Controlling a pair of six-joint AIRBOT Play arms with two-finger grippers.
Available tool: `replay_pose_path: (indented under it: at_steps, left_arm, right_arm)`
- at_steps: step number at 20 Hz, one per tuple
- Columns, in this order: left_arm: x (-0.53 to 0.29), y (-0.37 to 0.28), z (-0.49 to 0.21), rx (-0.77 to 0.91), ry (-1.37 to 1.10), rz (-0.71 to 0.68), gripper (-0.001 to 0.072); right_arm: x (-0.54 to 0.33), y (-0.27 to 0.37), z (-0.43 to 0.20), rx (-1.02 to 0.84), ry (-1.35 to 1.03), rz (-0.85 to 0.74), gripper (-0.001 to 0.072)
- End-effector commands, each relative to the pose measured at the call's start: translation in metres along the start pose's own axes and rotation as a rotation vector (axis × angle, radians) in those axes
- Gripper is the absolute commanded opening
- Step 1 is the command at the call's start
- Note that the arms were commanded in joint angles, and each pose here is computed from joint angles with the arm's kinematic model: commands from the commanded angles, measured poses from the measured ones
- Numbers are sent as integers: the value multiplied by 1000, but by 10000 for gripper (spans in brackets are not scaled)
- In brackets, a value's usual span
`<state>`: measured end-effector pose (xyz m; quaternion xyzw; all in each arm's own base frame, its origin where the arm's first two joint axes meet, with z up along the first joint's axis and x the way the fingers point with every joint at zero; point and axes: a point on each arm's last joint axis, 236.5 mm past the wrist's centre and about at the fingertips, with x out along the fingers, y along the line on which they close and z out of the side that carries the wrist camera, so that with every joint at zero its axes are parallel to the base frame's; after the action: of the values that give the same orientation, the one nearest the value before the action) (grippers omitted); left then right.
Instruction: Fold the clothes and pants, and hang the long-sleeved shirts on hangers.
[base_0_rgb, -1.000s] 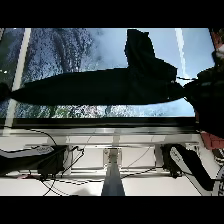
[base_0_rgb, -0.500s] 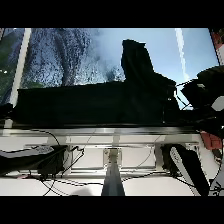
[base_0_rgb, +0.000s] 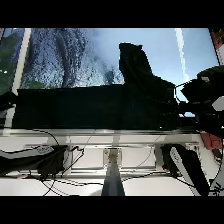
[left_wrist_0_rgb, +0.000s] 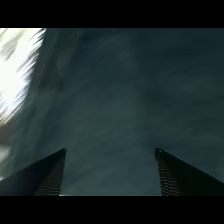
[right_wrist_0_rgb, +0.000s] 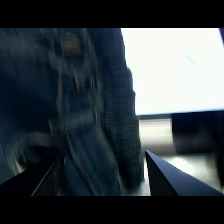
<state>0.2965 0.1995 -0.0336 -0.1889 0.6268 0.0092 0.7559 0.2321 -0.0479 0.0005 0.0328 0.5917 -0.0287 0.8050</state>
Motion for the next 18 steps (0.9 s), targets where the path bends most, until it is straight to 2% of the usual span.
replay_pose_path:
  at_steps: [1,4,6,8,11,16,18]
  left_arm:
    - [-30,-105,72,174,-252,-272,603]
    - [-68,-220,106,268,-405,-587,488]
    - [-97,-280,111,355,-489,-754,488]
    - [-117,-319,103,447,-534,-826,486]
    - [-126,-341,83,596,-548,-762,478]
    - [-139,-308,99,689,-677,-405,477]
    - [-147,-304,102,700,-708,-357,478]
  right_arm:
    - [-7,19,67,-13,-267,64,572]
    - [-2,61,109,-119,-339,140,558]
    - [10,101,134,-214,-322,186,559]
    - [30,148,155,-313,-272,235,559]
    - [66,220,179,-440,-217,292,560]
    - [135,314,196,-627,-165,306,560]
    - [152,338,204,-651,-175,318,559]
